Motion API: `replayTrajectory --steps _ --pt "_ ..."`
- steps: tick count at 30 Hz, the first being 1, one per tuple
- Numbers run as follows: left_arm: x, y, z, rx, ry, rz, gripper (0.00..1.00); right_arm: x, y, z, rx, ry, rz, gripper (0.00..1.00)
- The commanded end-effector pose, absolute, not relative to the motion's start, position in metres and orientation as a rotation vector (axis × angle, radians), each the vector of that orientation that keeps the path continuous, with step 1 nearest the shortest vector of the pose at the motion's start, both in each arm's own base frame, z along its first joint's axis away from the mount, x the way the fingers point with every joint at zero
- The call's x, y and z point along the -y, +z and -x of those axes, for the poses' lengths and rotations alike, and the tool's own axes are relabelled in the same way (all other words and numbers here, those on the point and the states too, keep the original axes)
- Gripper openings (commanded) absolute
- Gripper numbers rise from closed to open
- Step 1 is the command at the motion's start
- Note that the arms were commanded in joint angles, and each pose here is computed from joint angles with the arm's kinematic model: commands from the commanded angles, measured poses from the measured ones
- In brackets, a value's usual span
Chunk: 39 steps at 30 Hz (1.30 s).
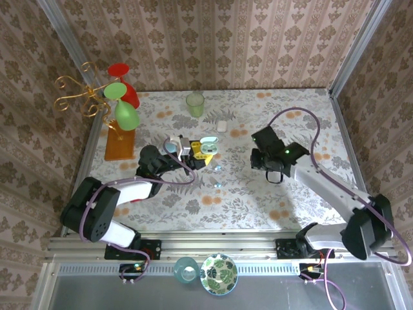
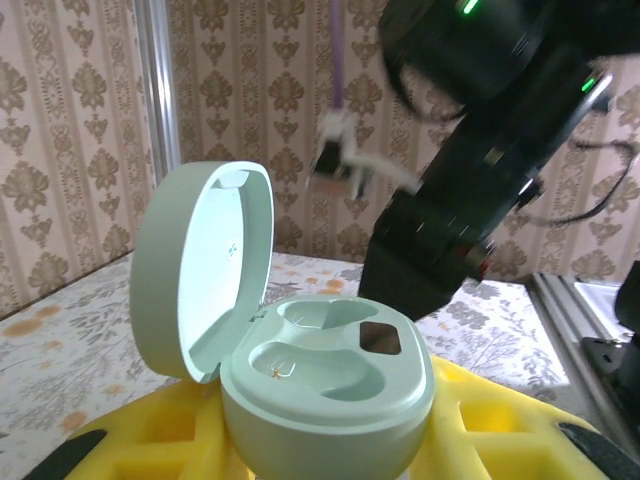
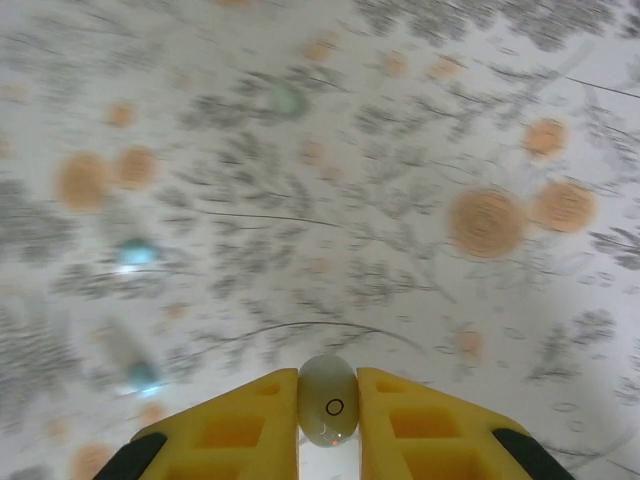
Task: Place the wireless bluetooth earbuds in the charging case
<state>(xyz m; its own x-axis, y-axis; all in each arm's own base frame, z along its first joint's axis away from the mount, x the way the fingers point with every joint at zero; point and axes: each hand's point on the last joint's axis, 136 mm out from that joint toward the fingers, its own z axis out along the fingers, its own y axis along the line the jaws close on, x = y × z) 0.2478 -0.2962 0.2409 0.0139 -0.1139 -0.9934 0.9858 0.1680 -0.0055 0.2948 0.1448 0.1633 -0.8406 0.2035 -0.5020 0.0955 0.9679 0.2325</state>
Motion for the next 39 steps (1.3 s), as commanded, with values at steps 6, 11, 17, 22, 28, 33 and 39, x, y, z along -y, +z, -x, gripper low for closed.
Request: replayTrajectory --steps 6,11,17,22,28,33,39 --pt "0.298 0.245 -0.268 -1.149 -1.015 -0.999 0.25 -0.224 0.262 -0.291 -2.305 0.792 0.053 0.19" --pt "0.299 0.239 -0.273 -1.158 -0.984 -0.984 0.25 -0.249 0.288 -0.293 -2.229 0.756 0.178 0.19" --pt "0.299 0.237 -0.272 -1.161 -0.977 -0.989 0.27 -0.287 0.298 -0.302 -2.204 0.761 0.279 0.19" --pt "0.297 0.237 -0.268 -1.159 -0.973 -0.988 0.27 -0.309 0.287 -0.31 -2.227 0.751 0.316 0.19" --pt "0.295 0.236 -0.264 -1.156 -0.974 -0.993 0.27 -0.316 0.282 -0.314 -2.235 0.712 0.33 0.18" --pt "0.294 0.235 -0.262 -1.154 -0.971 -0.999 0.27 -0.318 0.274 -0.317 -2.254 0.673 0.335 0.18" --pt "0.294 0.236 -0.262 -1.15 -0.967 -0.998 0.27 -0.314 0.266 -0.32 -2.273 0.598 0.342 0.18"
